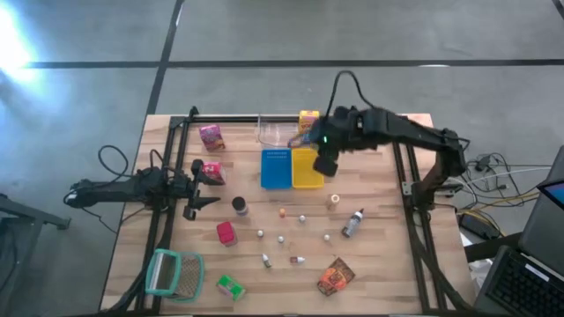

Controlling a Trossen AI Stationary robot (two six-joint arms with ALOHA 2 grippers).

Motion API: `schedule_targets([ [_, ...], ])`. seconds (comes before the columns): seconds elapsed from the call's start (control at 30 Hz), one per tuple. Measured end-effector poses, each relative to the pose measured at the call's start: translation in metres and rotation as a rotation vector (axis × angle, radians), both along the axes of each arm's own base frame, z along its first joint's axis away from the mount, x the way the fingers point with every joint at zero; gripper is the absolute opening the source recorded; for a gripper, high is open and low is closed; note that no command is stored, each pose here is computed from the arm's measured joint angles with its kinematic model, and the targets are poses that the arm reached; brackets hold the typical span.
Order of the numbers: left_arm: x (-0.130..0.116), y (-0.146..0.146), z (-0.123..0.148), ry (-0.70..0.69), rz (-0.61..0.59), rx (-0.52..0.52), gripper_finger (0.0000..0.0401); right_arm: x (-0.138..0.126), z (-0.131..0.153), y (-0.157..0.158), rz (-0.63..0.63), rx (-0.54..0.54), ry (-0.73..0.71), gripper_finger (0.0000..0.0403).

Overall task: Pick & Place Kitchen Items
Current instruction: Put the blue cereal box into the transparent bin

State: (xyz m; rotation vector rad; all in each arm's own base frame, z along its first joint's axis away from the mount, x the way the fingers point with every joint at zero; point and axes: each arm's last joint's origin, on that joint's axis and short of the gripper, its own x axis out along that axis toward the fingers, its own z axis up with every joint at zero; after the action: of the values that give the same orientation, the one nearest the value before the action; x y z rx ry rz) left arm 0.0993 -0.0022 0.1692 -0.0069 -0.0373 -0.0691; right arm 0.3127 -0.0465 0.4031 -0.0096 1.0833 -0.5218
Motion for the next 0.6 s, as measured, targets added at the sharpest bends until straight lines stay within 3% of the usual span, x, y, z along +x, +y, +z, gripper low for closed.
schedule_targets([
  [0.27,0.000,0.000,0.000,0.000,0.000,0.000,0.0226,-0.001,-0.015,-0.063,0.080,0.001,0.019,0.0130],
  [0.6,0.000,0.000,0.000,0.000,0.001,0.000,0.0226,0.006,-0.069,-0.111,0.124,0.022,0.144,0.0148],
])
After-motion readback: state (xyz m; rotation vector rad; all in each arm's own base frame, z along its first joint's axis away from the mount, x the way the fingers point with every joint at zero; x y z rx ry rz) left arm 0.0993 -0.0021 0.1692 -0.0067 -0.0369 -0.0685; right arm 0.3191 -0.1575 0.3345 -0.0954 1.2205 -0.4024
